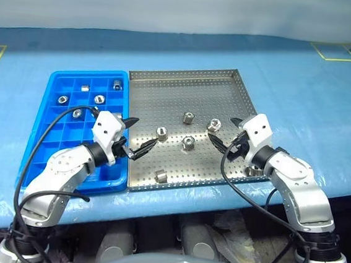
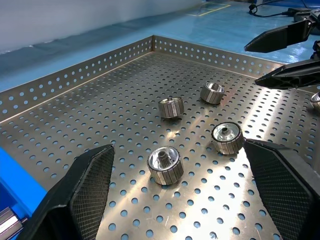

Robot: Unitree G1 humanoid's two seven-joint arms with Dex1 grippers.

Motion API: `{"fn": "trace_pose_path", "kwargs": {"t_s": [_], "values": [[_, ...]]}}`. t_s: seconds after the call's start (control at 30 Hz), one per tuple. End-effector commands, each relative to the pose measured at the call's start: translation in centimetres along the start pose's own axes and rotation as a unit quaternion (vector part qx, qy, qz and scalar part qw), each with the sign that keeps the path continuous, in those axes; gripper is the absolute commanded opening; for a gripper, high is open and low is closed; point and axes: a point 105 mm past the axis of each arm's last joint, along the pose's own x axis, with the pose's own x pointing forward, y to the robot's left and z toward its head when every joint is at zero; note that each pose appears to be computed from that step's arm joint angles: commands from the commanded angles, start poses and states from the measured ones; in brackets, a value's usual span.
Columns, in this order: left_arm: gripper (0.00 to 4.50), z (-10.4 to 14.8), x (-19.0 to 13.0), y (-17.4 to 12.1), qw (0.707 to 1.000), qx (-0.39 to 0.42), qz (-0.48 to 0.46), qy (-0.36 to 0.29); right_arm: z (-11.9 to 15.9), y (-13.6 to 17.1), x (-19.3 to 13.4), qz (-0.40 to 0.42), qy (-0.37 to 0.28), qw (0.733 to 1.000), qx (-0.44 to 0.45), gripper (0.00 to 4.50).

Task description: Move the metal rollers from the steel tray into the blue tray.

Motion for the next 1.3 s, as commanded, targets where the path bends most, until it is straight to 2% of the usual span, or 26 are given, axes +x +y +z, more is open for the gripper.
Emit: {"fn": "trace_pose_path", "kwargs": {"t_s": [0.03,0.43,0.7,1.03,1.17,1.3], "values": [[4.50,0.7,0.3,-0.2,1.000,0.012,-0.007,-0.016,1.4,-0.1,-0.3,0.004,-0.021,1.000,-0.016,4.47],[4.50,0.3,0.9,-0.2,1.000,0.011,-0.008,-0.008,1.5,0.2,-0.2,0.008,-0.025,1.000,-0.015,4.47],[4.50,-1.3,2.1,0.7,0.998,0.000,0.037,0.044,1.3,0.5,-0.1,0.007,-0.026,0.999,-0.018,4.47],[4.50,-0.9,4.8,-0.8,0.996,0.003,0.054,0.065,1.2,0.7,-0.3,0.002,-0.025,1.000,-0.018,4.47],[4.50,-2.2,4.4,-0.2,0.990,0.004,0.078,0.119,1.1,0.3,-0.7,-0.008,-0.023,1.000,-0.019,4.47],[4.50,-2.7,4.5,0.2,0.985,-0.001,0.092,0.143,1.3,0.3,-0.6,-0.011,-0.026,0.999,-0.019,4.47]]}}
